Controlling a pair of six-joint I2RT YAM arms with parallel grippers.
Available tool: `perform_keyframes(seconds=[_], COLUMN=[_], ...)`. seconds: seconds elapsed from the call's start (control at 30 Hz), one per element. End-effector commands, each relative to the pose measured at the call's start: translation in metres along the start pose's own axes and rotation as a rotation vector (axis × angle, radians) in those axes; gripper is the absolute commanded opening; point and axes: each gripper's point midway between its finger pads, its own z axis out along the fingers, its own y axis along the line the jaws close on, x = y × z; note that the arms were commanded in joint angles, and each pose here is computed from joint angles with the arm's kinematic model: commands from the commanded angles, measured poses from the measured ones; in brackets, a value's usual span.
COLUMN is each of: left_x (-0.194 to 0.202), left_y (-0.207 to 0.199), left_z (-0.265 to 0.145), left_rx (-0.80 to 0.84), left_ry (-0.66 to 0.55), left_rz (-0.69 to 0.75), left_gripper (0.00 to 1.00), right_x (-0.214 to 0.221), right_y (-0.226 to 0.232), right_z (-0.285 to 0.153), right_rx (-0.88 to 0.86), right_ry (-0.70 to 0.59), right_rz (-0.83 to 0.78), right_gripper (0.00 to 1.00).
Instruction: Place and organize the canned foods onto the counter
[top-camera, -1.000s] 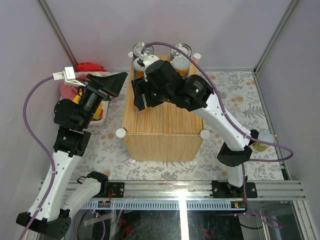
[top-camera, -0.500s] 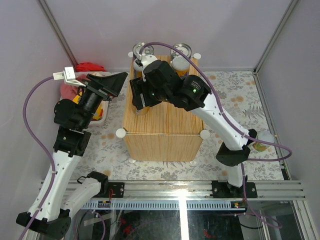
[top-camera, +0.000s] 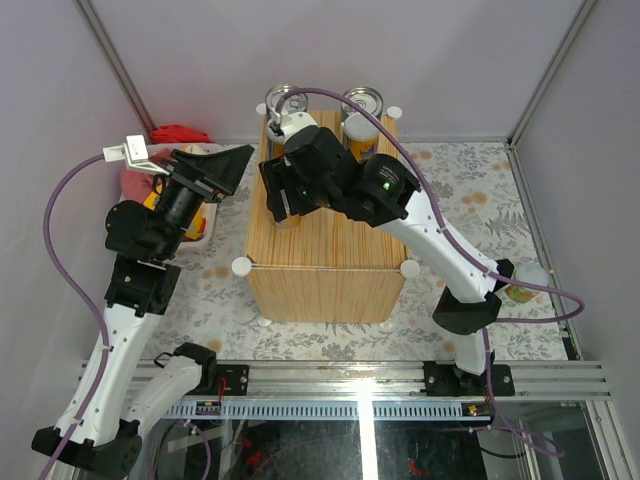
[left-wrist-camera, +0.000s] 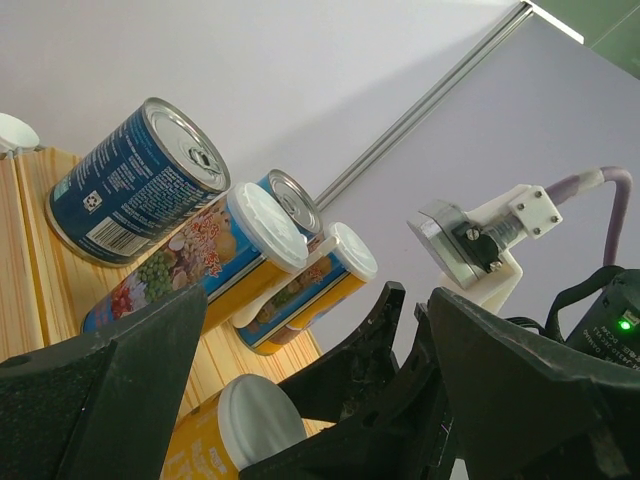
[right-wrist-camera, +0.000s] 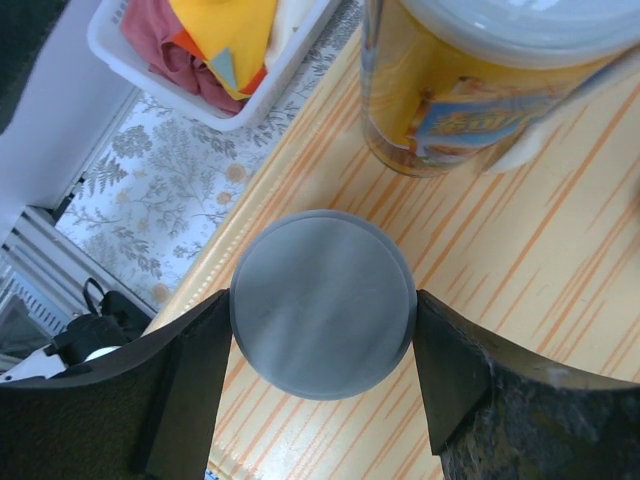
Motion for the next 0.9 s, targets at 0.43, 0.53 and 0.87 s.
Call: perform_keyframes(seconds=[0.43, 0.53, 0.87], left_x=[-0.003, -0.003, -0.004], left_y=[-0.004, -0.004, -0.006], left_z=[-0.006, -0.007, -0.008], left_rx=[0.011, 0.009, 0.016], left_ry=[-0.017, -0.017, -0.017], left_rz=[0.005, 0.006, 0.004], left_gripper=[0.93, 0.93, 0.93], right_x=[-0.025, -0.023, -0.022], right_y=[0.008, 0.010, 0.007], right_z=[-0.019, -0.017, -0.020], right_rx=[-0.049, -0.058, -0.050], right_ry=[-0.097, -0.086, -0.085], right_rz=[-0.006, -0.003, 0.001], right_gripper=[0.57, 0.59, 0.94])
